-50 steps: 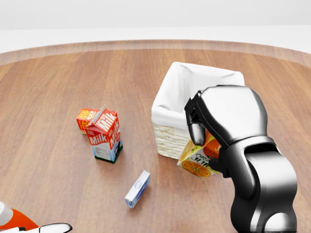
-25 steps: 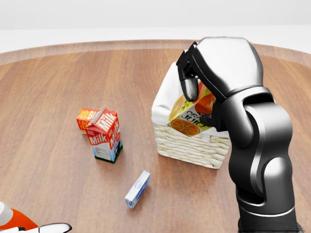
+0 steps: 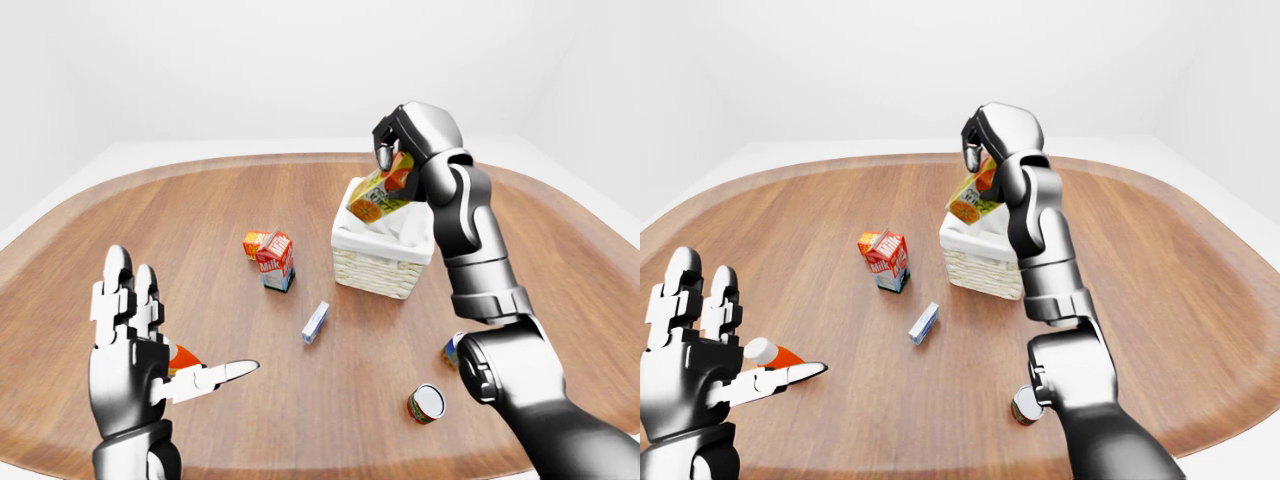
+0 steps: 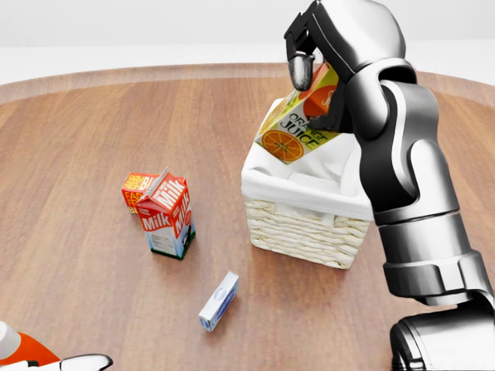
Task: Pick up the orange juice, and put it in the basket.
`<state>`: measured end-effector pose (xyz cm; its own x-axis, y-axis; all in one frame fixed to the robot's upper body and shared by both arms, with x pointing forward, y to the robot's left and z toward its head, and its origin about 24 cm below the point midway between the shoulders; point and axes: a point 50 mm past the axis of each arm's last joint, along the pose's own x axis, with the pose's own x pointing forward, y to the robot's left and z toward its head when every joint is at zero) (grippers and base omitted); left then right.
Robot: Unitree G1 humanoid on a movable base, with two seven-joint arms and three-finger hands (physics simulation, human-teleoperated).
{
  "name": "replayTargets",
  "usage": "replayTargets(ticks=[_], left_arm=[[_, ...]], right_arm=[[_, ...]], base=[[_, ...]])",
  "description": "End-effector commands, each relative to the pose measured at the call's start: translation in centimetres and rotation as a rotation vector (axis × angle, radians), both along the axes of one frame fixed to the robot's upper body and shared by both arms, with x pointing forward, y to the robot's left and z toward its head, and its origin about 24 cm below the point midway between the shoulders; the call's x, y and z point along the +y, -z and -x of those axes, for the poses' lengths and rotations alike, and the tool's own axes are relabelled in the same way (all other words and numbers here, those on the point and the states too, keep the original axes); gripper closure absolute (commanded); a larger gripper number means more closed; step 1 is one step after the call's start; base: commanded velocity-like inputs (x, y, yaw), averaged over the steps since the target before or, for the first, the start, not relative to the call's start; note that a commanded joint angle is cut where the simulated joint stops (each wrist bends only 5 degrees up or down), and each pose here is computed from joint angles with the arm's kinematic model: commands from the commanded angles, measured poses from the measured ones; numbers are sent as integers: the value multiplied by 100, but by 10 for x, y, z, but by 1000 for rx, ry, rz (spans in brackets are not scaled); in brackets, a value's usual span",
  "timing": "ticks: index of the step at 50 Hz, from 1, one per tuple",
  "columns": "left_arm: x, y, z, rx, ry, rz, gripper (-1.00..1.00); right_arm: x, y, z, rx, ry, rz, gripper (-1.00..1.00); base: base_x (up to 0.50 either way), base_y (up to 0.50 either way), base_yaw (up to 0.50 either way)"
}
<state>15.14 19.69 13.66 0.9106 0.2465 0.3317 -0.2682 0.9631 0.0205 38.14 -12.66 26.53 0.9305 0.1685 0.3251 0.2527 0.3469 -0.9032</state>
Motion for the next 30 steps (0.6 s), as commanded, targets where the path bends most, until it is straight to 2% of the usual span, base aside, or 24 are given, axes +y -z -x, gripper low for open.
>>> replayTargets(ticks=[1,7,14,20,30], left_arm=[[1,0,0,0,0,2,-100],[2,0,-1,1,-2,4,-100],[1,0,-1,1,-1,3,-100],[1,0,-1,1,-1,4,-100],[0,0,-2,3,3,1,-100]], right_arm=[[-11,-12,-31,11,84,-70,100],[-17,-7,-46,67,162,-71,100],[-24,-7,-51,108,218,-22,100],[-23,-1,-52,147,235,66,100],[-24,3,-53,190,247,125,100]], base=[[0,0,0],[0,0,0],[0,0,0],[0,0,0],[0,0,0]])
